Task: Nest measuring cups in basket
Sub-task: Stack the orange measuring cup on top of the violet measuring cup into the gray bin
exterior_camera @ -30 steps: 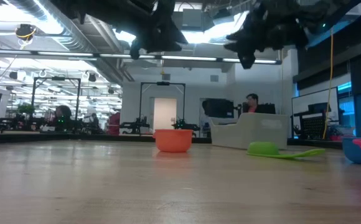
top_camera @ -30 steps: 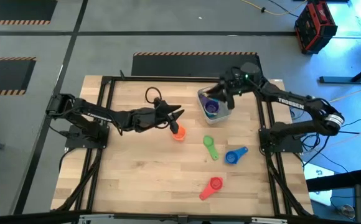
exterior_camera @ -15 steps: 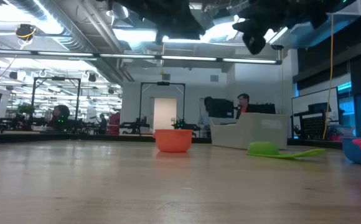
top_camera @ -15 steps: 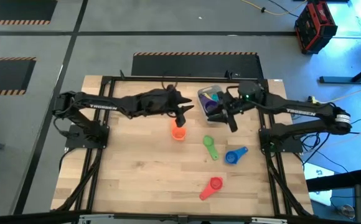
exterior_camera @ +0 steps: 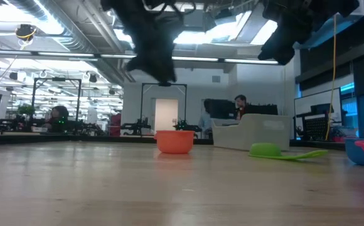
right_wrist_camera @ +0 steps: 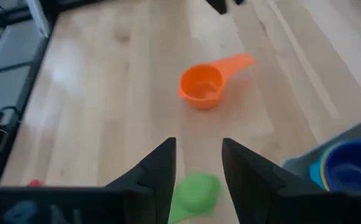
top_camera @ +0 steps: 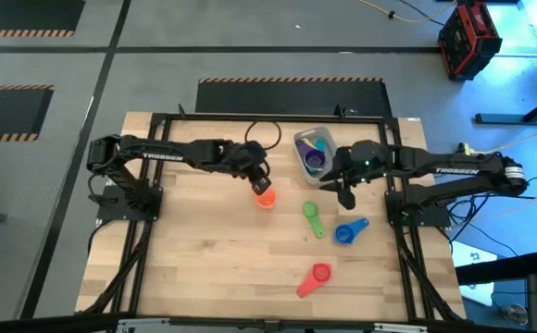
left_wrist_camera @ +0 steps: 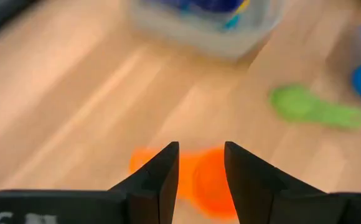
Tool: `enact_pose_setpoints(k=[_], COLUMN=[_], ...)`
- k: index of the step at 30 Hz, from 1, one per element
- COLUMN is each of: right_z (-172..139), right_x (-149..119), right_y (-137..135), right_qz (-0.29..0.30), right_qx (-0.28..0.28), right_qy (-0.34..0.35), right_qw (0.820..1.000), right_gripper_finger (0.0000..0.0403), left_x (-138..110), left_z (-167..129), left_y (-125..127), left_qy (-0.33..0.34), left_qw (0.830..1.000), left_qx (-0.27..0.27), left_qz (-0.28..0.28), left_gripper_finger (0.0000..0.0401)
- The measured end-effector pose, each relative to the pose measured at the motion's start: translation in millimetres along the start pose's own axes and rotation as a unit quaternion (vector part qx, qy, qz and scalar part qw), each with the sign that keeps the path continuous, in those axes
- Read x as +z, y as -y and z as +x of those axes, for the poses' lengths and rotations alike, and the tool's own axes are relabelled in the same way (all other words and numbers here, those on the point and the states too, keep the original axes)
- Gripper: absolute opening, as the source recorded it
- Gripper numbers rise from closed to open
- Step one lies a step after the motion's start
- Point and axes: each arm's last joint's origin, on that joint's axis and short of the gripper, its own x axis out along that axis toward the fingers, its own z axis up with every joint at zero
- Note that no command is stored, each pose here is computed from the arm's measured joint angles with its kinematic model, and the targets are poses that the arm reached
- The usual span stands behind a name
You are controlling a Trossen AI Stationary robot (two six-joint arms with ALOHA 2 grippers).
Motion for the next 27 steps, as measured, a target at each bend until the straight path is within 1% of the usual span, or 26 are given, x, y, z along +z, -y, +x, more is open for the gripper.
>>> enact_pose_setpoints(k=[2, 5, 11, 12, 16, 20, 22, 27], right_z=[2, 4, 4, 4, 5, 6, 7, 9], right_x=[0, -1, -1, 0, 0, 1, 0, 0], right_y=[-2, -4, -4, -4, -4, -4, -4, -4], right_qz=[-0.015, -0.031, -0.053, -0.056, -0.071, -0.071, -0.071, -0.072], right_qx=[-0.001, 0.003, 0.004, 0.004, 0.004, 0.005, 0.004, 0.004], right_qy=[-0.002, -0.006, -0.005, -0.004, -0.001, 0.001, -0.003, -0.005], right_qw=[1.000, 0.999, 0.999, 0.998, 0.997, 0.997, 0.997, 0.997], right_gripper_finger=[0.0135, 0.0135, 0.0135, 0.0135, 0.0135, 0.0135, 0.0135, 0.0135], left_x=[-7, -21, -36, -40, -43, -49, -50, -59], left_z=[0, 7, 20, 23, 35, 52, 61, 75], left_y=[-2, -3, 0, 0, 6, 11, 13, 11], left_qy=[-0.032, -0.059, -0.086, -0.096, -0.095, -0.097, -0.095, -0.117], left_qw=[0.999, 0.997, 0.989, 0.988, 0.987, 0.987, 0.986, 0.981], left_qx=[0.011, 0.026, 0.032, 0.039, 0.036, 0.034, 0.033, 0.055], left_qz=[-0.021, -0.049, -0.112, -0.117, -0.127, -0.124, -0.133, -0.142], left_gripper_finger=[0.0121, 0.0121, 0.0121, 0.0121, 0.0121, 0.0121, 0.0121, 0.0121])
